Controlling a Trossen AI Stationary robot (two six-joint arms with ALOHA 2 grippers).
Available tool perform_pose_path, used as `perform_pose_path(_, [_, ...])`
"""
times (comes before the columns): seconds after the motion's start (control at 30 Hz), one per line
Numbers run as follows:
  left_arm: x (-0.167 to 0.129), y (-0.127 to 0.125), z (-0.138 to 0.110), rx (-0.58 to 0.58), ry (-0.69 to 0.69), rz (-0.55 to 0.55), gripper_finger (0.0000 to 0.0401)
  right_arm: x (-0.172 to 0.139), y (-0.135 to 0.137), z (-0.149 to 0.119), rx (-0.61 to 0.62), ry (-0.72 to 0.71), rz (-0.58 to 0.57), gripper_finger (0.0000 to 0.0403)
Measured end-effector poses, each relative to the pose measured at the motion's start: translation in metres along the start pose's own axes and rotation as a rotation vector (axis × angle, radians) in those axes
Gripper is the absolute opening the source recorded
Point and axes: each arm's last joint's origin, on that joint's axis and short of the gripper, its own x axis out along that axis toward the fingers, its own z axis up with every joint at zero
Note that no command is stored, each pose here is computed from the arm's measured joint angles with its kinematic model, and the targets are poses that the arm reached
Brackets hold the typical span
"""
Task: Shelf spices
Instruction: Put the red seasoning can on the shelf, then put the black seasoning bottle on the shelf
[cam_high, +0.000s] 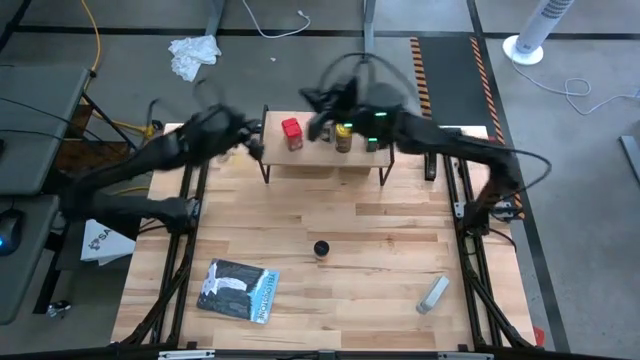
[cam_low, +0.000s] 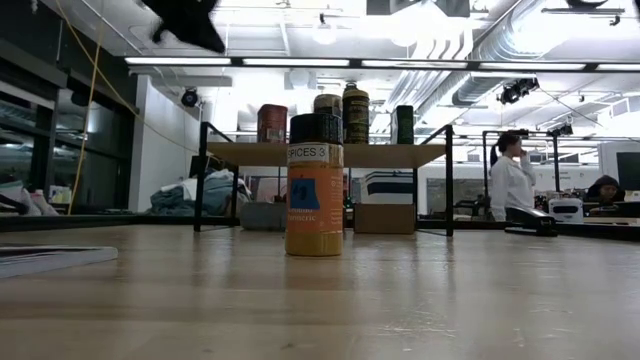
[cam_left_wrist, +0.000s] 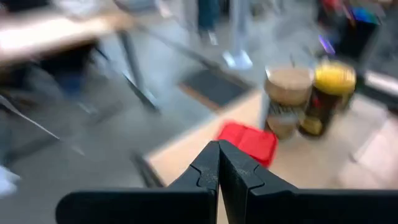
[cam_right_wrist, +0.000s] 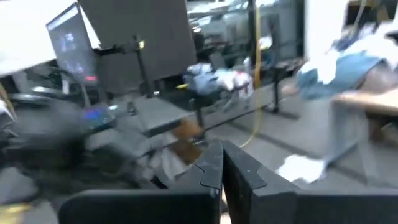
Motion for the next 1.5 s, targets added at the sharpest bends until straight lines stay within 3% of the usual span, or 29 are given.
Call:
perform_pose_path(0.13, [0.061,0.004,-0.003,-0.048,0.276,-0.188,0.0000,-0.053,-0.002,0.043,-0.090,-0.017,-0.036,0.0000])
perform_pose_path(0.23, [0.090,0.004,-0.003,-0.051,0.414,-0.196,0.0000,-0.086,-0.002,0.060,-0.102,0.003,-0.072,0.0000])
perform_pose_path(0.4, [0.113,-0.004,0.001,0.034,0.425,-0.164,0.0000,-0.118,0.003,0.070,-0.140,0.029,-0.122,0.0000])
perform_pose_path(0.63, [0.134,-0.010,-0.017,0.078,0.513,-0.137,0.0000,-0.124,0.009,0.070,-0.144,0.029,-0.126,0.0000])
perform_pose_path(0.87, [0.137,-0.024,-0.008,0.065,0.398,-0.193,0.0000,-0.124,0.009,0.070,-0.146,0.029,-0.126,0.0000])
perform_pose_path(1.0, [0.126,-0.019,-0.005,0.111,0.410,-0.174,0.0000,-0.125,0.010,0.070,-0.184,0.037,-0.105,0.0000])
perform_pose_path(1.1, [0.095,-0.006,0.007,0.144,0.400,-0.208,0.0000,-0.131,0.014,0.068,-0.206,0.079,0.031,0.0000])
perform_pose_path(1.23, [0.029,0.001,0.018,0.126,0.322,-0.436,0.0000,-0.142,0.027,0.049,-0.138,0.276,0.227,0.0000])
perform_pose_path(1.4, [-0.034,-0.020,-0.009,0.190,0.332,-0.699,0.0004,-0.151,0.055,0.003,-0.206,0.610,0.305,0.0008])
perform_pose_path(1.5, [-0.048,-0.033,-0.022,0.247,0.402,-0.709,0.0025,-0.152,0.072,-0.021,-0.280,0.734,0.329,0.0040])
